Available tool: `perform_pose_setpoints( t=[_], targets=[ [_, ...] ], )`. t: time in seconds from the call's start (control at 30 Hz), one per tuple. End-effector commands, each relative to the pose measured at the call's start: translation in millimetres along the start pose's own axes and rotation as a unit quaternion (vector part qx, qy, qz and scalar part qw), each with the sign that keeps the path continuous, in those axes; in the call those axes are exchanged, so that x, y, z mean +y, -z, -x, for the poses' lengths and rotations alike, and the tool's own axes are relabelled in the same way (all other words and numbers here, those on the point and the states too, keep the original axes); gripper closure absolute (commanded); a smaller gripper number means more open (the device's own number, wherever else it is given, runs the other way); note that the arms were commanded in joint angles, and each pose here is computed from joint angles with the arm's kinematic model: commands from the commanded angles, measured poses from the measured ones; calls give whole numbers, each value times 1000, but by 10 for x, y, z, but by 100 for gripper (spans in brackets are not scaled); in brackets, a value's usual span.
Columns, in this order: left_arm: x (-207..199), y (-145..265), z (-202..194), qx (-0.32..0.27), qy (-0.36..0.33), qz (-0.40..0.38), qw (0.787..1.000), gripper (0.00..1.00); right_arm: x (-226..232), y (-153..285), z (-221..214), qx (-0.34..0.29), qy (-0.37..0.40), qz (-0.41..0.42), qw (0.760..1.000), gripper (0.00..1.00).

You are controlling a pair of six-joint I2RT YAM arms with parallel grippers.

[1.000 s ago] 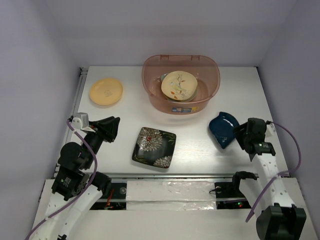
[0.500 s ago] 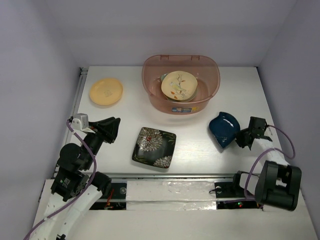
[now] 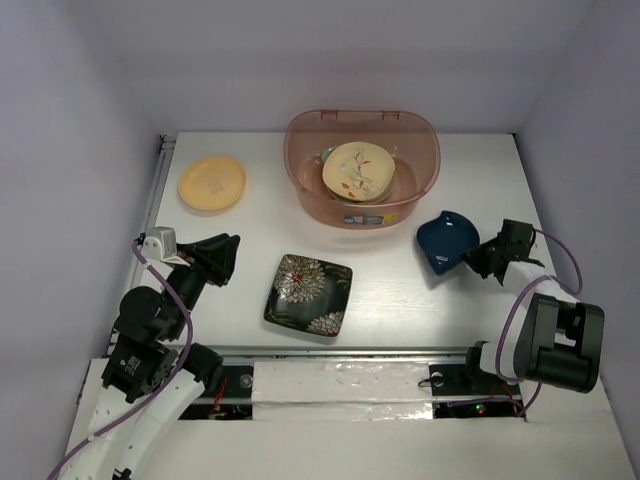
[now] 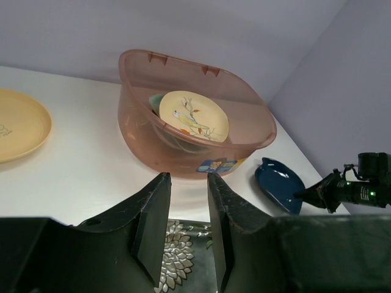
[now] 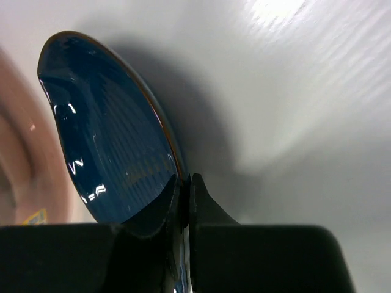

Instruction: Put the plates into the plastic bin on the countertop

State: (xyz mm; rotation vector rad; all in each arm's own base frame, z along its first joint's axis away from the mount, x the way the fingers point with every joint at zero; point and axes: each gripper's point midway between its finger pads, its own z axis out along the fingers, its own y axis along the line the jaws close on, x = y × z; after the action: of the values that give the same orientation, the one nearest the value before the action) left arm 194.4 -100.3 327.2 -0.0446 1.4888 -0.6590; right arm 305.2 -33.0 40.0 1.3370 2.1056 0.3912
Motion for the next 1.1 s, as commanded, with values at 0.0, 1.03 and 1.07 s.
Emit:
perform_pose_setpoints(
  t=[0.0,1.03,1.07],
  targets=[
    [-23,-13,62,-15,-1,-5,1000,72,37,5,100,-21,8,9,1000,100],
    [314,-326,-251,46,-15,67,997,73,3703,2415,314,-122,198,503,832,100],
    [353,-352,-280,51,-15,75,996,73,3766,2102,243,-97,202,492,841,100]
  ],
)
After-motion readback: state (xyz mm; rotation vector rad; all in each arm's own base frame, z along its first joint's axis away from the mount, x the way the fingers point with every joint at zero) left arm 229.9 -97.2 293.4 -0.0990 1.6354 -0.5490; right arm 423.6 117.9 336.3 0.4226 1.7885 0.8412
